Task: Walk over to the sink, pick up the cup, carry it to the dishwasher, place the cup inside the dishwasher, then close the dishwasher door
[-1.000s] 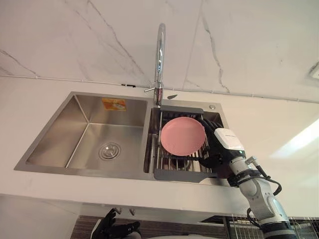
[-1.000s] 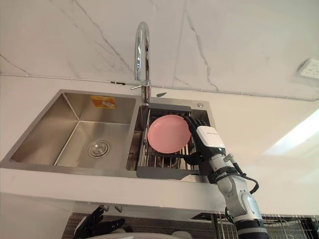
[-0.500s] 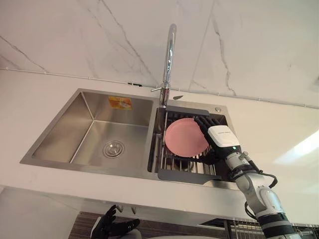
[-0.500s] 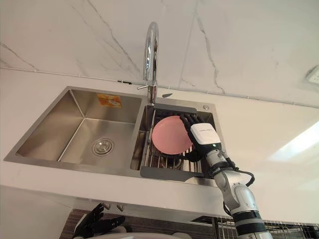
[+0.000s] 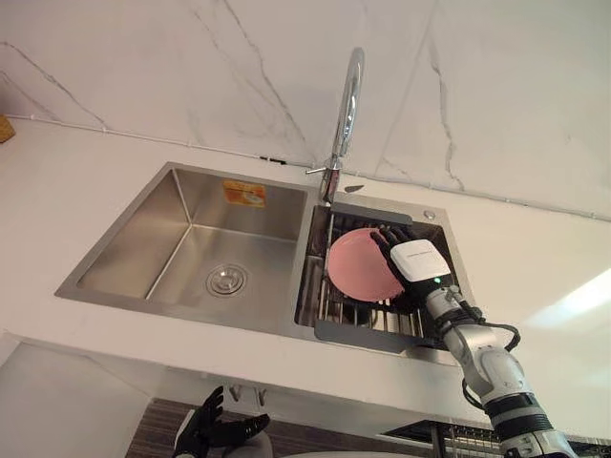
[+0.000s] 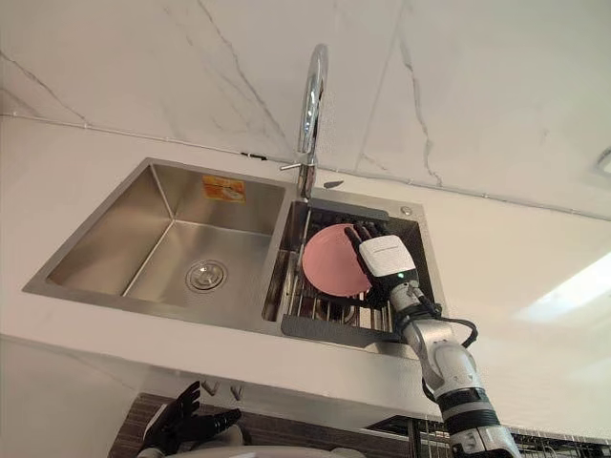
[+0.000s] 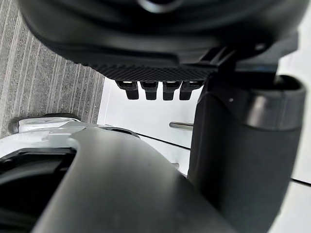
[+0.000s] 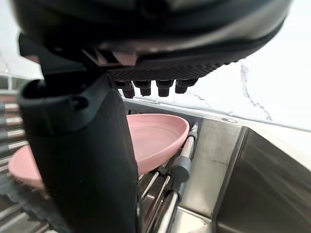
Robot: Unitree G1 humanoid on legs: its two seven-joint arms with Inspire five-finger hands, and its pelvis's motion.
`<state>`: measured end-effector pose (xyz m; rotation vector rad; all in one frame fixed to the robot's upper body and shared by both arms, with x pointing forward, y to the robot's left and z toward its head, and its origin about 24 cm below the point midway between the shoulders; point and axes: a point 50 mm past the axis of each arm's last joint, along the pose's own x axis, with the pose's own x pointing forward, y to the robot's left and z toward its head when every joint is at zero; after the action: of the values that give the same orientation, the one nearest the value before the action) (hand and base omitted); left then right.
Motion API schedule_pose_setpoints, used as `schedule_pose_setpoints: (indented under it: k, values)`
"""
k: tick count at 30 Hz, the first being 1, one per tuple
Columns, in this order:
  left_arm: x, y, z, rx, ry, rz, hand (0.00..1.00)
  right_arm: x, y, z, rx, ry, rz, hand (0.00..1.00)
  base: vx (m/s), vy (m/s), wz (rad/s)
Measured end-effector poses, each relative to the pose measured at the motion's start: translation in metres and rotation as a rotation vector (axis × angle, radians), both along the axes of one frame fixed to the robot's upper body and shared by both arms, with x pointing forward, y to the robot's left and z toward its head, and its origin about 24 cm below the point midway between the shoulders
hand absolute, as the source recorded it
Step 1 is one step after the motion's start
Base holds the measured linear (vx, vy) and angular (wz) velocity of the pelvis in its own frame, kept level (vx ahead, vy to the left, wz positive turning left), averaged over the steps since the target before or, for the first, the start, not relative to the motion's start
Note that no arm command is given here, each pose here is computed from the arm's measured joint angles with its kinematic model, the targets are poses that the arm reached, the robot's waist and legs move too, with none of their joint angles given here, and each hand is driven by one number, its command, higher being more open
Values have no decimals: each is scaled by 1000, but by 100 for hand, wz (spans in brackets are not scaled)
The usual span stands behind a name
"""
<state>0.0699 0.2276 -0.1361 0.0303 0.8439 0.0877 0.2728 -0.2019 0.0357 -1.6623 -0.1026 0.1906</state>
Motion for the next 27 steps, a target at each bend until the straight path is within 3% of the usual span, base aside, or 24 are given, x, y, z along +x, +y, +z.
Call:
schedule_pose_setpoints:
  k: [11,16,23,24,27]
  values:
    - [2,-1,0,-6,-6,6,100,4,0,2,-51,-98,19,100,0,0,0]
    - [7,-1,1,-18,-16,-5,100,3,18,-3,-166,-75,150,100,-27,-17,1]
    - [8,-1,2,-21,-18,-8,100,4,22,-5,-221,-50,173,100,0,0,0]
    - [8,-1,2,-21,-18,-8,100,5,22,-5,-225,-42,172,0,0,0,0]
    - [9,-1,2,-23,-18,-8,100,10,26,-3,-248,-1,165,0,0,0,0]
